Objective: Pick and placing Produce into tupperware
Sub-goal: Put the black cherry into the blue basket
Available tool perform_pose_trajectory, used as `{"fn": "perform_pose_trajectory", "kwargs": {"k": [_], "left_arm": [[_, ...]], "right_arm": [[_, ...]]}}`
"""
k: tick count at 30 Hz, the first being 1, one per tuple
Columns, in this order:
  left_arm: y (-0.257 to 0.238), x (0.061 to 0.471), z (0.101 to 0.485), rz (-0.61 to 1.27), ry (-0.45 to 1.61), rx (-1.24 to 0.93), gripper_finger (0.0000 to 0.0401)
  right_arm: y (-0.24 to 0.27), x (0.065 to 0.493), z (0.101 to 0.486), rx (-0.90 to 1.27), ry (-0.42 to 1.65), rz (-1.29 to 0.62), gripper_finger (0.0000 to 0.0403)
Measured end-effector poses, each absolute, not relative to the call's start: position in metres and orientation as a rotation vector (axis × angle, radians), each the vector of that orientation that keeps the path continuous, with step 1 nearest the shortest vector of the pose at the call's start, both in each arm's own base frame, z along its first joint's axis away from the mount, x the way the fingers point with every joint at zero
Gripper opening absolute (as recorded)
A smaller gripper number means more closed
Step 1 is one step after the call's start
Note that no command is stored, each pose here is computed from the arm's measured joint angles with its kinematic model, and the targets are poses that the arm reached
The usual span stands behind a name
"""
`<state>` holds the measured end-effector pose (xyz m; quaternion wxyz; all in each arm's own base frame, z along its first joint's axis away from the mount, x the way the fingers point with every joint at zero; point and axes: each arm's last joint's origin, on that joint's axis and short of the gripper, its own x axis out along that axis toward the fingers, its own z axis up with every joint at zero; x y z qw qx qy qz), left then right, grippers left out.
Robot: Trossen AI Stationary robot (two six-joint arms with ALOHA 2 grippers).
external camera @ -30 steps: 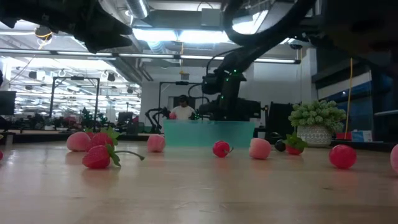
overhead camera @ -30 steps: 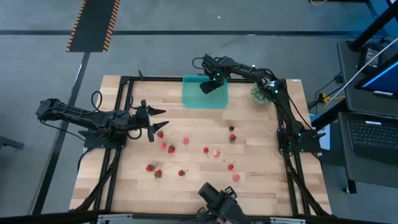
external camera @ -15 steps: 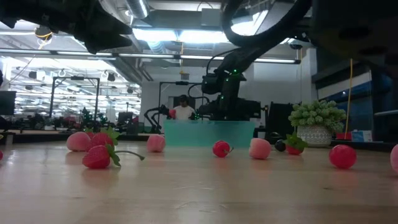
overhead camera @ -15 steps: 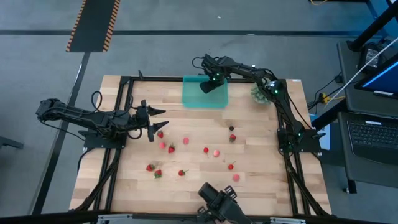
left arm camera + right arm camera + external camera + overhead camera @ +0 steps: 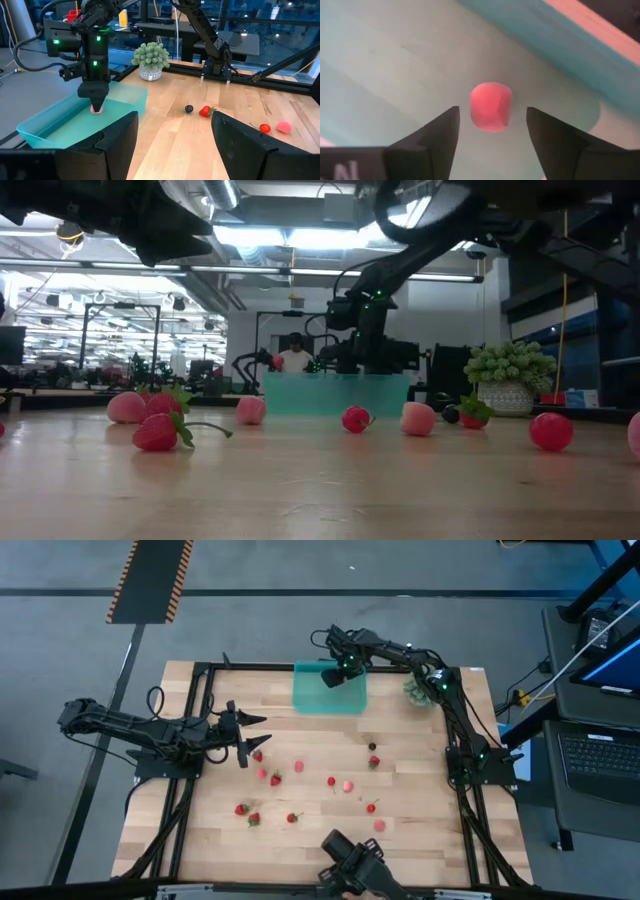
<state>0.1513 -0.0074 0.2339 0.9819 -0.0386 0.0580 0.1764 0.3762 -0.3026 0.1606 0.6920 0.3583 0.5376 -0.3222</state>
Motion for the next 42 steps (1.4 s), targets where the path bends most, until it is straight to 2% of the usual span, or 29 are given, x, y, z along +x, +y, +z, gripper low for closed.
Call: {"fn": "perform_pose_trajectory", "kwargs": {"k": [8,13,22,36,42], "left_arm": [[-0.007,0.151,0.234,0.355,0.117,-0.078,0.0246],[-0.007,0.151,0.234,0.355,0.117,-0.079,0.0246],[-0.007,0.151,0.234,0.355,0.116,-0.082,0.0246],[-0.007,0.151,0.234,0.355,0.115,-0.082,0.0246],[-0.007,0.151,0.234,0.356,0.113,-0.096,0.0246]], "right_arm": [[-0.303,0.381,0.19,0.785,1.184,-0.714,0.0251],[-0.29,0.386,0.217,0.697,1.233,-0.72,0.0251],[-0.245,0.399,0.256,0.507,1.308,-0.632,0.0251],[-0.17,0.384,0.33,0.355,1.31,-0.5,0.0251],[-0.126,0.379,0.354,0.209,1.309,-0.516,0.0251]]}}
